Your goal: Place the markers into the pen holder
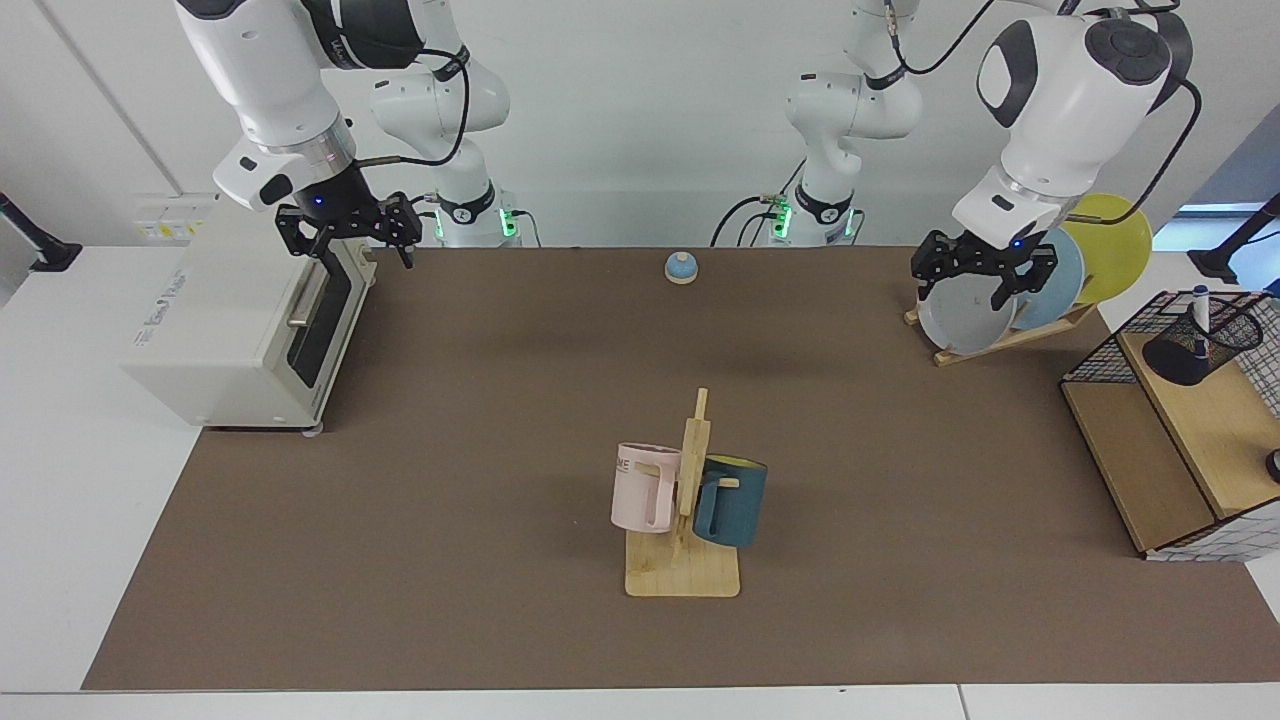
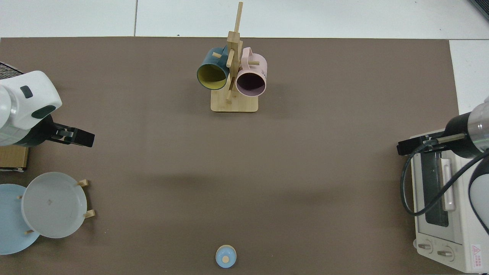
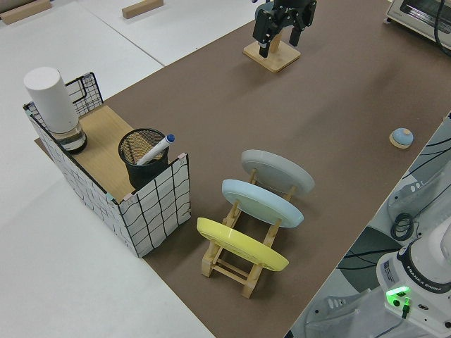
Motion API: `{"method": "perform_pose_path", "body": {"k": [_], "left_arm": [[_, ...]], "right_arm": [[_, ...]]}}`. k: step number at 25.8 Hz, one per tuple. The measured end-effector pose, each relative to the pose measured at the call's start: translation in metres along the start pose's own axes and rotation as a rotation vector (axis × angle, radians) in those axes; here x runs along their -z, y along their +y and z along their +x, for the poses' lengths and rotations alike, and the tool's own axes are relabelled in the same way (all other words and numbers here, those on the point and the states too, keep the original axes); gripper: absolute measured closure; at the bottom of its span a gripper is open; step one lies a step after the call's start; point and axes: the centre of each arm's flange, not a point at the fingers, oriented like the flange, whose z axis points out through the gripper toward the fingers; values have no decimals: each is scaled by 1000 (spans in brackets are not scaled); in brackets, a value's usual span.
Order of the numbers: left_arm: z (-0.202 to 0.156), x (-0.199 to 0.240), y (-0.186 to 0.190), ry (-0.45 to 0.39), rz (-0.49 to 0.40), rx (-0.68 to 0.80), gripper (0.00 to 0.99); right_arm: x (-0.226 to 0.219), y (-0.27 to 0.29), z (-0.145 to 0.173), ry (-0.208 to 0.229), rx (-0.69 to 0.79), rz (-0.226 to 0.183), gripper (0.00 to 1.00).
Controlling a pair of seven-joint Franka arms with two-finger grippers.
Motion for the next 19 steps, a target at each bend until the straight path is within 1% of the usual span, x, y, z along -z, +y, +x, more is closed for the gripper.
{"method": "perform_pose_path", "body": {"k": [5, 12, 19], "left_arm": [[-4, 7, -4, 12, 0, 7, 0], [-10, 17, 7, 14, 3, -8, 0], [-10, 18, 8, 14, 4, -9, 0]], "right_arm": [[0, 0, 0, 0, 0, 0, 0], [0, 0, 0, 0, 0, 0, 0], [0, 0, 0, 0, 0, 0, 0]]}}
